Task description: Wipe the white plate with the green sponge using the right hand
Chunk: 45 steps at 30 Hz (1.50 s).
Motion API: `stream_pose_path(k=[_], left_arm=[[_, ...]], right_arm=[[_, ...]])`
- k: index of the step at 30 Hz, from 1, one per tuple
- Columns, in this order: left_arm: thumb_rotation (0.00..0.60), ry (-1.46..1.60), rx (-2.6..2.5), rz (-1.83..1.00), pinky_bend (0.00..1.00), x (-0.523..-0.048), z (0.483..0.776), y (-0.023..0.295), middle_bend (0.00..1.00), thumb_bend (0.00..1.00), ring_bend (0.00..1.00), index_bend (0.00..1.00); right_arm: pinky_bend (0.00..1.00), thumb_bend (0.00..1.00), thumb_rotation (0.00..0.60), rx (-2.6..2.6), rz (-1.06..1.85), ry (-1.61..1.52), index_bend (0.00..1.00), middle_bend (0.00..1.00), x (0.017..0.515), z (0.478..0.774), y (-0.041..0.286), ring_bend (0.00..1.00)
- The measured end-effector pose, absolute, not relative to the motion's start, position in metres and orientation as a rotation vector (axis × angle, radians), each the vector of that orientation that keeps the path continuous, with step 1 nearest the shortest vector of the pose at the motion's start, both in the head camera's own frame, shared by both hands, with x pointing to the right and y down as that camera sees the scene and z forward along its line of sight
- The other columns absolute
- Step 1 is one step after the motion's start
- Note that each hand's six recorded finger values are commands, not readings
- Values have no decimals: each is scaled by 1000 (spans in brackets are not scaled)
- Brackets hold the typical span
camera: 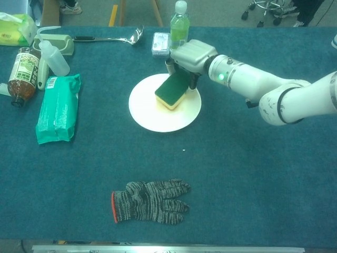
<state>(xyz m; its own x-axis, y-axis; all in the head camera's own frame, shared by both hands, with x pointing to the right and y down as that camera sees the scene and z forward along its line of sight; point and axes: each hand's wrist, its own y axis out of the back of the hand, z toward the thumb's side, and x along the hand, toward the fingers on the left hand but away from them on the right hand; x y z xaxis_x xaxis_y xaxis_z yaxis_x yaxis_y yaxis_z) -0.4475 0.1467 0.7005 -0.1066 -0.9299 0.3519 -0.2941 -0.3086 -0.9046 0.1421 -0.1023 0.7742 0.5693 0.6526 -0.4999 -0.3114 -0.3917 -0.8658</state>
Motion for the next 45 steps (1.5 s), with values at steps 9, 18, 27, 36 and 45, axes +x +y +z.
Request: stream_pose_path(k=[9,18,27,36,45], left_arm=[[600,1357,-1604,-1446,204,-447,702,146,63,209,0,297],[600,1370,-1599,-1451,204,-451,702,149,65,208,0,297],[600,1378,-1595,-1448,204,-453,701,149,70,208,0,297],[600,1363,-1606,-1441,204,-447,703,146,74,209,0,297],[600,1360,-1603,-1439,204,-445,702,146,82,208,0,297]], right_arm=[[376,94,600,-1683,1048,-336,473,505,138,758,-103,399],[376,94,600,-1703,1034,-274,473,505,118,771,-89,399],[376,94,600,-1668,1067,-249,473,505,131,774,-91,399],[376,95,600,-1597,1126,-248,473,505,162,763,-101,399],[376,94,600,-1624,1098,-309,473,506,154,747,-101,399]])
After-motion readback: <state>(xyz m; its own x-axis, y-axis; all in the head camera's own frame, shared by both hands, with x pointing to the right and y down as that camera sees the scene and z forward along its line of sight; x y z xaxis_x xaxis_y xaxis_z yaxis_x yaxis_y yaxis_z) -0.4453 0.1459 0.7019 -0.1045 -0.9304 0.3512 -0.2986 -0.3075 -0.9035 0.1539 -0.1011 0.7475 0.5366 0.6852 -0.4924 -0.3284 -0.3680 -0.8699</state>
